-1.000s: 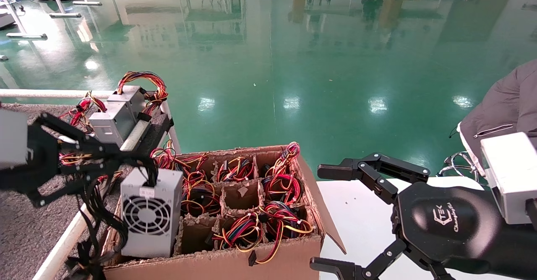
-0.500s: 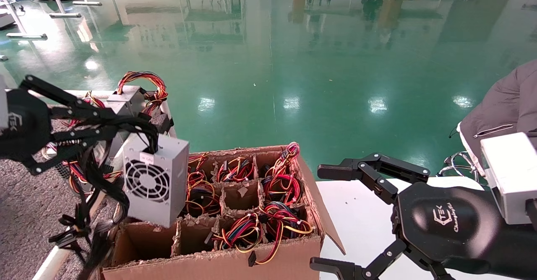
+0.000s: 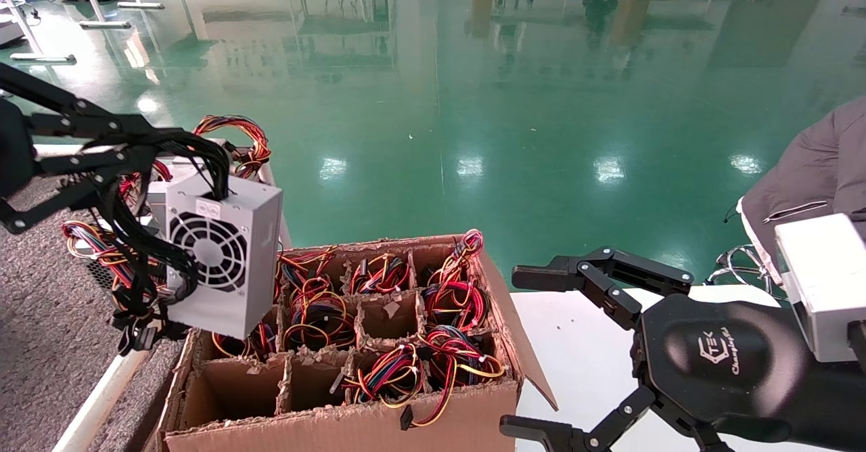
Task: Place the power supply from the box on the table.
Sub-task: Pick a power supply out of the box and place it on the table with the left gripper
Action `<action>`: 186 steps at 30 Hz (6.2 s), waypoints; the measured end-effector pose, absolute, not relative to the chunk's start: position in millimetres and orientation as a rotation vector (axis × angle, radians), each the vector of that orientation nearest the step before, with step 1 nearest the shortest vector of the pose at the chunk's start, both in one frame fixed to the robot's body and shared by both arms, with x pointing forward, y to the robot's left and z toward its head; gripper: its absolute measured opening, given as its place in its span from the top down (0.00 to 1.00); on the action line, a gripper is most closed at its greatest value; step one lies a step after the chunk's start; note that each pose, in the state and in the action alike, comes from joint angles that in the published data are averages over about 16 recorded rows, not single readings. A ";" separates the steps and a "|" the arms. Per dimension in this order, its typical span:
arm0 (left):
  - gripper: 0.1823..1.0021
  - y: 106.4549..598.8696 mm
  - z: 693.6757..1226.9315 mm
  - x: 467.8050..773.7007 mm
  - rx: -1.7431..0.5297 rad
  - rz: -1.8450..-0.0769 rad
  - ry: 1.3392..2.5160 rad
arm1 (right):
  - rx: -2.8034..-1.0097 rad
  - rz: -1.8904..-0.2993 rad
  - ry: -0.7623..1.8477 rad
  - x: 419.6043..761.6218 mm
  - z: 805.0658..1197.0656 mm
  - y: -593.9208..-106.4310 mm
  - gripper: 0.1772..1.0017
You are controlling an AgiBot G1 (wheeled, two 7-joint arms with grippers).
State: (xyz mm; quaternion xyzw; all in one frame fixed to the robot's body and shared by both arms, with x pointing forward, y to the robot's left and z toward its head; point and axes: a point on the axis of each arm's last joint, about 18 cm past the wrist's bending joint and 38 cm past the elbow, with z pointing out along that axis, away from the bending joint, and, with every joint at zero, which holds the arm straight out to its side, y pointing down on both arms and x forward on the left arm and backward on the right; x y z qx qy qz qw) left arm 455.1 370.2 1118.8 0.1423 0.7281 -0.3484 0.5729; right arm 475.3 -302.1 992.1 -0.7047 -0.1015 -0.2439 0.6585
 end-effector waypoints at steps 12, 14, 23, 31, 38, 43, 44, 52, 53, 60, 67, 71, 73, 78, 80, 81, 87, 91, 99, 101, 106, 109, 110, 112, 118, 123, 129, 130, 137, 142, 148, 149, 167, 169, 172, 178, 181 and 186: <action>0.96 388.1 1131.6 442.9 0.291 -0.773 1.648 | -1.595 -0.552 -0.230 475.3 992.1 -302.1 0.00; 0.96 391.7 1133.2 440.7 0.281 -0.765 1.640 | -1.595 -0.552 -0.230 475.3 992.1 -302.1 0.00; 0.96 405.5 1138.6 432.5 0.240 -0.736 1.610 | -1.595 -0.552 -0.230 475.3 992.1 -302.1 0.08; 0.96 413.8 1140.8 428.0 0.215 -0.715 1.595 | -1.595 -0.552 -0.230 475.3 992.1 -302.1 0.22; 0.96 424.2 1140.7 425.2 0.179 -0.686 1.589 | -1.595 -0.552 -0.230 475.3 992.1 -302.1 0.37; 0.96 435.2 1138.6 423.9 0.137 -0.655 1.591 | -1.595 -0.552 -0.230 475.3 992.1 -302.1 0.52; 0.96 437.6 1137.9 423.7 0.128 -0.648 1.592 | -1.595 -0.552 -0.230 475.3 992.1 -302.1 0.56; 0.96 456.8 1130.0 424.5 0.044 -0.594 1.608 | -1.595 -0.552 -0.230 475.3 992.1 -302.1 0.73; 0.96 458.8 1128.8 424.8 0.035 -0.589 1.611 | -1.595 -0.552 -0.230 475.3 992.1 -302.1 0.75; 0.96 469.6 1120.6 428.4 -0.021 -0.560 1.629 | -1.595 -0.552 -0.230 475.3 992.1 -302.1 0.89; 0.96 475.7 1115.0 431.4 -0.056 -0.546 1.639 | -1.595 -0.552 -0.230 475.3 992.1 -302.1 0.95; 0.96 477.9 1113.1 432.6 -0.069 -0.541 1.641 | -1.595 -0.552 -0.230 475.3 992.1 -302.1 0.98; 0.96 478.6 1112.3 433.1 -0.073 -0.539 1.642 | -1.595 -0.552 -0.230 475.3 992.1 -302.1 0.98; 0.96 479.8 1110.2 434.5 -0.081 -0.537 1.645 | -1.595 -0.552 -0.230 475.3 992.1 -302.1 0.98; 0.96 480.0 1109.2 435.2 -0.084 -0.536 1.648 | -1.595 -0.552 -0.230 475.3 992.1 -302.1 0.98; 0.96 480.0 1108.6 435.6 -0.084 -0.537 1.650 | -1.595 -0.552 -0.230 475.3 992.1 -302.1 0.98; 0.96 478.5 1103.5 439.0 -0.087 -0.544 1.666 | -1.595 -0.552 -0.230 475.3 992.1 -302.1 0.98; 0.96 476.7 1099.3 441.3 -0.087 -0.553 1.680 | -1.595 -0.552 -0.230 475.3 992.1 -302.1 0.98; 0.96 473.3 1092.3 443.5 -0.083 -0.572 1.706 | -1.595 -0.552 -0.230 475.3 992.1 -302.1 0.98; 0.96 472.8 1091.3 443.4 -0.082 -0.575 1.710 | -1.595 -0.552 -0.230 475.3 992.1 -302.1 0.98; 0.96 472.7 1090.0 442.0 -0.080 -0.579 1.715 | -1.595 -0.552 -0.230 475.3 992.1 -302.1 0.98; 0.96 473.2 1089.7 440.9 -0.080 -0.578 1.717 | -1.595 -0.552 -0.230 475.3 992.1 -302.1 0.98; 0.96 473.5 1089.5 440.6 -0.081 -0.577 1.717 | -1.595 -0.552 -0.230 475.3 992.1 -302.1 0.98; 0.96 474.1 1089.1 440.1 -0.082 -0.575 1.718 | -1.595 -0.552 -0.230 475.3 992.1 -302.1 0.98; 0.96 476.7 1085.3 440.2 -0.096 -0.570 1.728 | -1.595 -0.552 -0.230 475.3 992.1 -302.1 0.98; 0.96 479.9 1079.5 442.0 -0.118 -0.565 1.742 | -1.595 -0.552 -0.230 475.3 992.1 -302.1 0.98; 0.96 484.6 1070.9 444.8 -0.154 -0.559 1.760 | -1.595 -0.552 -0.230 475.3 992.1 -302.1 0.98; 0.96 485.4 1069.7 445.1 -0.160 -0.558 1.762 | -1.595 -0.552 -0.230 475.3 992.1 -302.1 0.98; 0.96 491.1 1062.6 446.4 -0.198 -0.552 1.773 | -1.595 -0.552 -0.230 475.3 992.1 -302.1 0.98; 0.96 493.5 1058.7 447.1 -0.216 -0.550 1.779 | -1.595 -0.552 -0.230 475.3 992.1 -302.1 0.98; 0.96 494.3 1053.3 448.4 -0.228 -0.554 1.791 | -1.595 -0.552 -0.230 475.3 992.1 -302.1 0.98; 0.96 494.2 1052.3 448.6 -0.229 -0.556 1.793 | -1.595 -0.552 -0.230 475.3 992.1 -302.1 0.98; 0.96 491.3 1033.3 445.2 -0.228 -0.582 1.861 | -1.595 -0.552 -0.230 475.3 992.1 -302.1 0.98; 0.96 491.1 1032.0 444.2 -0.227 -0.585 1.867 | -1.595 -0.552 -0.230 475.3 992.1 -302.1 0.98; 0.96 490.9 1030.2 442.8 -0.226 -0.588 1.874 | -1.595 -0.552 -0.230 475.3 992.1 -302.1 0.98; 0.96 489.9 1026.1 440.6 -0.225 -0.599 1.890 | -1.595 -0.552 -0.230 475.3 992.1 -302.1 0.98; 0.96 489.2 1023.6 439.6 -0.225 -0.607 1.899 | -1.595 -0.552 -0.230 475.3 992.1 -302.1 0.98; 0.96 488.2 1018.5 437.8 -0.229 -0.621 1.917 | -1.595 -0.552 -0.230 475.3 992.1 -302.1 0.98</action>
